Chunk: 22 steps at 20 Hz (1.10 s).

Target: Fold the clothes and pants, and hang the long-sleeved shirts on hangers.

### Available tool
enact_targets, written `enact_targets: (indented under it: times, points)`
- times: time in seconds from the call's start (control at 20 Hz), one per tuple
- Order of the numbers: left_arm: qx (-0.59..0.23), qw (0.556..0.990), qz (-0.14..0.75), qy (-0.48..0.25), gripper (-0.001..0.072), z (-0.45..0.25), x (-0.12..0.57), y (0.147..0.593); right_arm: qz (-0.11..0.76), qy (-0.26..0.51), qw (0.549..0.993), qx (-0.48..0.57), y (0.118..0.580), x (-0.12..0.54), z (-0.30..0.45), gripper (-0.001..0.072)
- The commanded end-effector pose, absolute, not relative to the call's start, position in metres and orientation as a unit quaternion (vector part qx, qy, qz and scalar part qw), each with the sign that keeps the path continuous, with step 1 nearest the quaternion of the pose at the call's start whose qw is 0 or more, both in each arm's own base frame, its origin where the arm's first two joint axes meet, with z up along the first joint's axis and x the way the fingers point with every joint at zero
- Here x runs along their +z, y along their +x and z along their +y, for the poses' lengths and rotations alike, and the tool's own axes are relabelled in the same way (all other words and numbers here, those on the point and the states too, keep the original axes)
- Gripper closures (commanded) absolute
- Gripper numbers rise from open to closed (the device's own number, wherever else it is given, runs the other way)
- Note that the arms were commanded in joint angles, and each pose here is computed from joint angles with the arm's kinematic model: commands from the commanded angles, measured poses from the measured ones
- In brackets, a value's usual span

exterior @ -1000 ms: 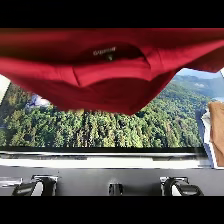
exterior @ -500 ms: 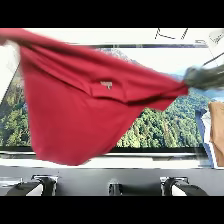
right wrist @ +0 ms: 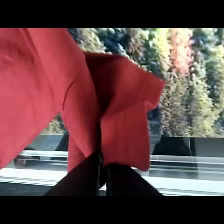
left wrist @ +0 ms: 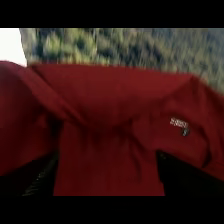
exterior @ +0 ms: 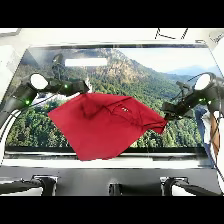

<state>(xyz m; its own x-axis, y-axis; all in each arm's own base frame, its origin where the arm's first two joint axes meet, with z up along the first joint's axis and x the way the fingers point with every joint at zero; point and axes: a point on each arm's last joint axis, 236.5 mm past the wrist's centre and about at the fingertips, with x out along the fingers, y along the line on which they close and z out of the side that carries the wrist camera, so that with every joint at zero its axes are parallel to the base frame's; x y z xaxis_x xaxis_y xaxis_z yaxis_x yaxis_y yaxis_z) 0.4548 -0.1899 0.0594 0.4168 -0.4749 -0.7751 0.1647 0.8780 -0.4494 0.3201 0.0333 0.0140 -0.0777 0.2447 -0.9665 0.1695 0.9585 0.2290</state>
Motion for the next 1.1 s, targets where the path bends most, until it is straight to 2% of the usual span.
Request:
enact_targets:
  times: [0.0,0.1,0.15,0.3,0.45,0.55,0.7,0.9,0.95,1.05]
  points:
    - [-0.175,0.708,0.67,-0.135,-0.0004,-0.135,0.031,0.378,0.745,0.139,0.651,0.032,0.312,0.004,0.035,0.0674]
    - [-0.157,0.615,0.756,-0.157,-0.0004,-0.098,0.024,0.318,0.745,0.14,0.651,0.033,0.312,0.004,0.035,0.0674]
    - [-0.148,0.591,0.775,-0.168,-0.0003,-0.09,0.019,0.294,0.745,0.141,0.651,0.034,0.312,0.004,0.036,0.0674]
    - [-0.114,0.592,0.769,-0.214,-0.0003,-0.096,-0.026,0.238,0.742,0.143,0.654,0.035,0.314,0.004,0.037,0.0674]
    - [-0.128,0.567,0.764,-0.28,-0.0003,-0.136,-0.066,0.175,0.733,0.145,0.663,0.034,0.32,0.003,0.037,0.0674]
    - [-0.13,0.563,0.761,-0.296,-0.0003,-0.151,-0.086,0.149,0.73,0.146,0.667,0.034,0.323,0.003,0.037,0.0674]
    - [-0.14,0.571,0.747,-0.31,-0.0002,-0.178,-0.098,0.142,0.73,0.145,0.667,0.034,0.323,0.003,0.037,0.0674]
    - [-0.134,0.615,0.695,-0.347,-0.0001,-0.214,-0.101,0.172,0.734,0.147,0.662,0.036,0.32,0.004,0.038,0.0674]
    - [-0.127,0.629,0.678,-0.359,0.0043,-0.22,-0.101,0.181,0.735,0.148,0.66,0.037,0.319,0.004,0.039,0.0674]
    - [-0.121,0.643,0.657,-0.373,0.0419,-0.23,-0.099,0.191,0.736,0.151,0.659,0.041,0.318,0.005,0.041,0.0674]
